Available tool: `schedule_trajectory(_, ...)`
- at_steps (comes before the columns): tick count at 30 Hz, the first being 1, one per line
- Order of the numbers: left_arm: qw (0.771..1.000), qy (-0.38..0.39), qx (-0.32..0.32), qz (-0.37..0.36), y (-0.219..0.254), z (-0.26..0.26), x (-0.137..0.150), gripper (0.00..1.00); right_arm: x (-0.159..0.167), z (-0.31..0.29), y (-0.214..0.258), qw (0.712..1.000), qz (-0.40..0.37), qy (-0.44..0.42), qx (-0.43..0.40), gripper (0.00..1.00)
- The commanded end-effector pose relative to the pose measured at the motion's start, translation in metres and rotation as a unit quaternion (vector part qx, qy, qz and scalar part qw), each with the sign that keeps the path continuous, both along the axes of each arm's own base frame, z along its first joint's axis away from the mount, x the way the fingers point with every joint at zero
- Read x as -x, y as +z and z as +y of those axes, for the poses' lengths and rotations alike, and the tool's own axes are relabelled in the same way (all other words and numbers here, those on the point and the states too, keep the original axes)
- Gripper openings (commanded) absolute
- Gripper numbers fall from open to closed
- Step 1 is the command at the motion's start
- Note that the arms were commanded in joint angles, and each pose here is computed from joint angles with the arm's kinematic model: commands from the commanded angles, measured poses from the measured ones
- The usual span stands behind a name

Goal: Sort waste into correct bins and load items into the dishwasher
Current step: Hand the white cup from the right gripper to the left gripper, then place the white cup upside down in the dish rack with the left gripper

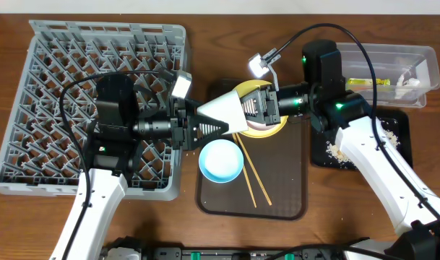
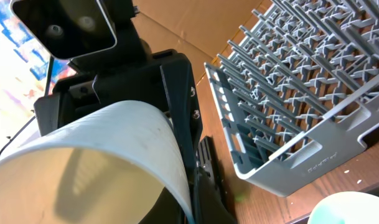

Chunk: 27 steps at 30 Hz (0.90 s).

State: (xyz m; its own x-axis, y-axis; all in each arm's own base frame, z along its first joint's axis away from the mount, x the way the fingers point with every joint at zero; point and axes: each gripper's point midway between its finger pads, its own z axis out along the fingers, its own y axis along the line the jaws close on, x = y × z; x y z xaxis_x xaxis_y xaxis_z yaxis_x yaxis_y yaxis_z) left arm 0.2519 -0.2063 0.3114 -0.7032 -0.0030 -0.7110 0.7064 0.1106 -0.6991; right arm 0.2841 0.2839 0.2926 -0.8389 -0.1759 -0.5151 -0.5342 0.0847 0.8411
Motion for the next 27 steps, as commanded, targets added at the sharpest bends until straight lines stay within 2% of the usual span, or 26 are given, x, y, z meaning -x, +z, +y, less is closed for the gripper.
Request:
schedule_trajectory(1,1.0,-0.012,0.004,-0.02,0.01,-0.003,0.004,0.61,-0.01,-0.002,-0.005,0.999,0.001,-0.028,0.016,0.01)
schedule_trajectory(9,0.998,0.021,-0.011,-0.052,0.007,-0.002,-0.008,0.58,-0.009,-0.003,-0.004,1.0,0.004,-0.023,0.013,0.14)
schedule_trajectory(14,0.996,0.052,-0.02,-0.064,0.005,0.005,-0.02,0.57,-0.012,-0.007,-0.005,0.999,0.007,-0.03,0.014,0.16)
schedule_trajectory(17,0.995,0.068,-0.022,-0.064,0.004,0.013,-0.026,0.57,-0.014,-0.01,-0.008,0.999,0.015,-0.037,0.019,0.21)
schedule_trajectory(23,0.994,0.09,-0.024,-0.059,0.003,0.025,-0.034,0.57,-0.031,-0.025,-0.031,0.991,0.047,-0.101,0.071,0.25)
schedule_trajectory(27,0.99,0.119,-0.049,-0.054,-0.011,0.036,-0.042,0.56,-0.049,-0.049,-0.06,0.972,0.069,-0.174,0.14,0.28)
